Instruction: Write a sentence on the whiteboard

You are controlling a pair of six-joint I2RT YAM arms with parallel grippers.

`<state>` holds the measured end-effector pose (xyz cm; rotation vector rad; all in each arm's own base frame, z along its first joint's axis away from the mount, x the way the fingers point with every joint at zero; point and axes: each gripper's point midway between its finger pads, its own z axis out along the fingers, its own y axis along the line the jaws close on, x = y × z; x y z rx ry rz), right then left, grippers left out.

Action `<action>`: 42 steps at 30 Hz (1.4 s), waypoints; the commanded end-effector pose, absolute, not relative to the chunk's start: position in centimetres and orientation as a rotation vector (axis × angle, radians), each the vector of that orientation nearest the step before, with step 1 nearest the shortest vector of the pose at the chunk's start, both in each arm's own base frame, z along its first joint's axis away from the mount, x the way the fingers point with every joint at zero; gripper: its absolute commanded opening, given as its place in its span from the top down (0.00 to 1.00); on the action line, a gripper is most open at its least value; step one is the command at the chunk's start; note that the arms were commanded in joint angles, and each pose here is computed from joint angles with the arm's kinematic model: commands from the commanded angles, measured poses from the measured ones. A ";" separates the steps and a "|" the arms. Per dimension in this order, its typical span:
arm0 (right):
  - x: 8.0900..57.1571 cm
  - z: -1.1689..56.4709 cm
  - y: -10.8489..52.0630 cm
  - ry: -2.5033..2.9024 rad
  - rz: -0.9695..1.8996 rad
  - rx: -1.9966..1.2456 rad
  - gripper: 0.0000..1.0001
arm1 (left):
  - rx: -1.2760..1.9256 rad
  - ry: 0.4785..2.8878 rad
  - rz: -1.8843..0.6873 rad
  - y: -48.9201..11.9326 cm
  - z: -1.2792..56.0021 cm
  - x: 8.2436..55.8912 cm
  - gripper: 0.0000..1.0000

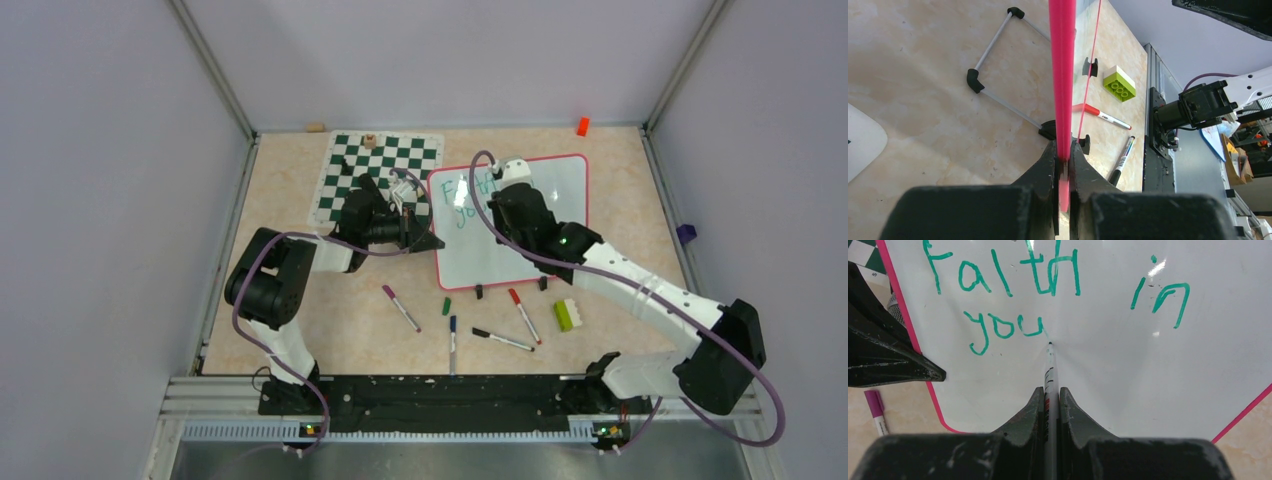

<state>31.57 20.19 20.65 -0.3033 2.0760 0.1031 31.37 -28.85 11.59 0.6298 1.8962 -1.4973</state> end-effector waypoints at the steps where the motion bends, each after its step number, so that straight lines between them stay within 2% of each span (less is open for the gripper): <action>1: 31.4 21.9 19.6 2.053 0.124 -0.261 1.00 | 0.669 1.843 -1.466 -29.3 13.1 31.6 1.00; 13: 31.8 27.2 19.6 1.937 0.181 -0.224 1.00 | 0.676 1.836 -1.464 -29.3 13.2 31.6 1.00; 30: 32.9 25.3 21.1 1.975 0.190 -0.288 1.00 | 0.673 1.839 -1.463 -29.3 13.2 31.5 1.00; 42: 33.6 24.7 19.8 1.971 0.091 -0.240 1.00 | 0.674 1.839 -1.464 -29.3 13.2 31.6 1.00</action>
